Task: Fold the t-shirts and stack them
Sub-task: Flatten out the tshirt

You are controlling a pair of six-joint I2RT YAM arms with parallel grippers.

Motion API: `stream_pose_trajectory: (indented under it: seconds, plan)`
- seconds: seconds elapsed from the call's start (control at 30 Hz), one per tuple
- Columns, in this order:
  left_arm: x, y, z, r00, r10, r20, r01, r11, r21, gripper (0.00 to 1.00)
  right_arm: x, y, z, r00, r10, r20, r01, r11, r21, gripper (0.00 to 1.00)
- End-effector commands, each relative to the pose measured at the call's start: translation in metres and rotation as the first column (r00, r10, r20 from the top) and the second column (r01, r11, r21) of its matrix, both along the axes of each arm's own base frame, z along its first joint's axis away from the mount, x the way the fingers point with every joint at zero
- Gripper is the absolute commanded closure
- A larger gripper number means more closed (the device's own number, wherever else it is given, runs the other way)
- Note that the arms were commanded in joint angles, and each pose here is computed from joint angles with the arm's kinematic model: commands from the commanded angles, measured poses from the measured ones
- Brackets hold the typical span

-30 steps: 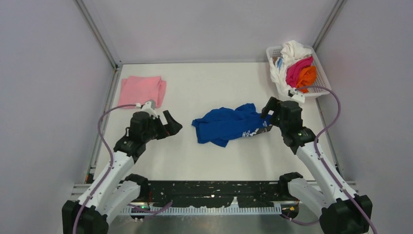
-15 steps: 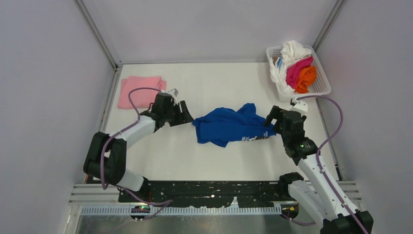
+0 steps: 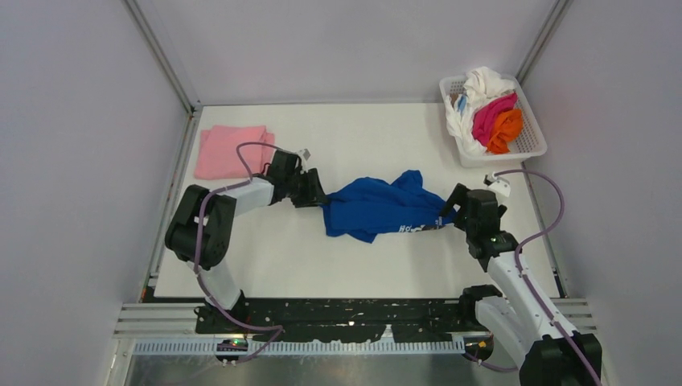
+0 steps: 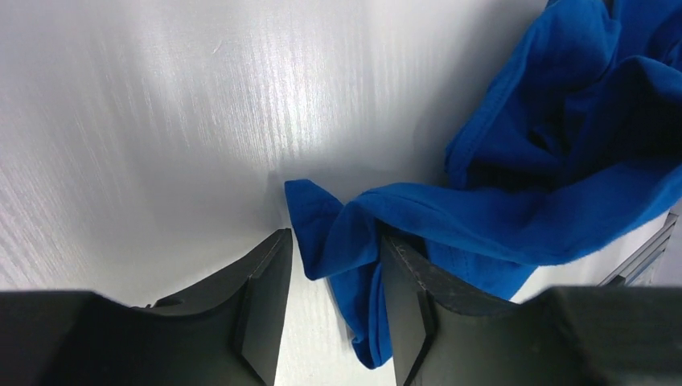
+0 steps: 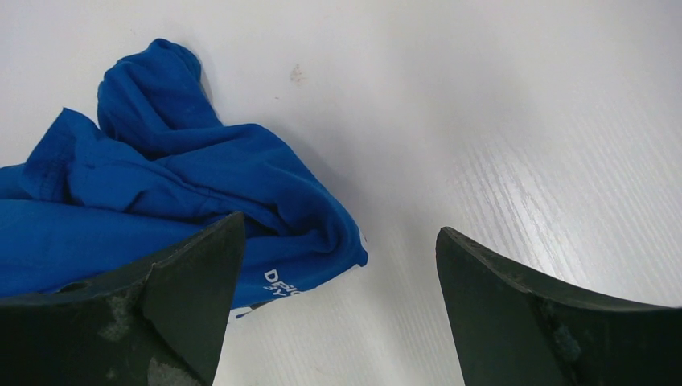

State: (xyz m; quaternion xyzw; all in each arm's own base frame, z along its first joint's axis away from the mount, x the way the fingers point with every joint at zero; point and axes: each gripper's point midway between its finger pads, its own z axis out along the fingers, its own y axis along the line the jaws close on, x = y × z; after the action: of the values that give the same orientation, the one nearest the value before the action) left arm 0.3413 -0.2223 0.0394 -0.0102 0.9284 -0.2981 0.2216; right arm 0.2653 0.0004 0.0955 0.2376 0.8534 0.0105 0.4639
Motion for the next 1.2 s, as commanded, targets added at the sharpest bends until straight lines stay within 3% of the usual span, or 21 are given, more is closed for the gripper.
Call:
stream_pose_trajectory:
  seconds: [0.0, 0.1, 0.2, 0.43, 0.53, 0.6, 0.93, 1.0, 1.03, 1.1, 1.17]
  plan:
    - [0.013, -0.014, 0.011, 0.998, -0.039, 0.042, 0.041, 0.999, -0.033, 0.56, 0.016, 0.004, 0.010, 0.997, -0.005, 0.078, 0.000, 0.998, 0.066, 0.04]
    - [0.013, -0.022, 0.013, 0.997, -0.063, 0.042, 0.065, 0.996, -0.054, 0.65, 0.018, 0.006, 0.004, 0.998, 0.000, 0.066, -0.006, 0.996, 0.085, 0.05]
    - [0.014, -0.024, 0.019, 0.996, -0.065, 0.060, 0.068, 0.996, -0.052, 1.00, 0.020, 0.007, -0.001, 0.998, -0.001, 0.056, -0.005, 0.995, 0.100, 0.05]
    - [0.010, -0.003, 0.043, 0.989, -0.014, 0.150, 0.010, 1.000, 0.028, 1.00, 0.036, 0.013, -0.017, 0.999, 0.034, 0.028, -0.038, 0.983, 0.179, 0.02]
    - [0.004, 0.007, 0.053, 0.984, 0.003, 0.180, -0.014, 0.998, 0.062, 1.00, 0.036, 0.036, -0.023, 0.991, 0.131, 0.012, -0.129, 0.957, 0.259, 0.20]
    - [-0.001, 0.011, 0.061, 0.979, 0.009, 0.201, -0.022, 0.998, 0.063, 1.00, 0.038, 0.044, -0.019, 0.986, 0.165, 0.040, -0.169, 0.943, 0.288, 0.25]
    - [-0.021, 0.021, 0.086, 0.960, 0.025, 0.279, -0.048, 0.996, 0.075, 1.00, 0.015, 0.058, -0.026, 0.975, 0.217, 0.057, -0.223, 0.914, 0.340, 0.41]
    - [-0.024, 0.024, 0.085, 0.960, 0.029, 0.278, -0.056, 0.995, 0.088, 1.00, 0.013, 0.065, -0.024, 0.967, 0.241, 0.077, -0.252, 0.898, 0.361, 0.55]
    - [-0.026, 0.024, 0.087, 0.958, 0.031, 0.284, -0.059, 0.994, 0.090, 1.00, 0.013, 0.069, -0.020, 0.963, 0.252, 0.095, -0.269, 0.891, 0.367, 0.70]
    - [-0.028, 0.027, 0.091, 0.954, 0.039, 0.297, -0.071, 0.993, 0.095, 1.00, 0.013, 0.071, -0.014, 0.959, 0.256, 0.121, -0.283, 0.887, 0.366, 0.91]
    - [-0.030, 0.031, 0.101, 0.946, 0.049, 0.321, -0.085, 0.991, 0.099, 1.00, 0.014, 0.069, 0.000, 0.955, 0.251, 0.158, -0.292, 0.891, 0.347, 0.94]
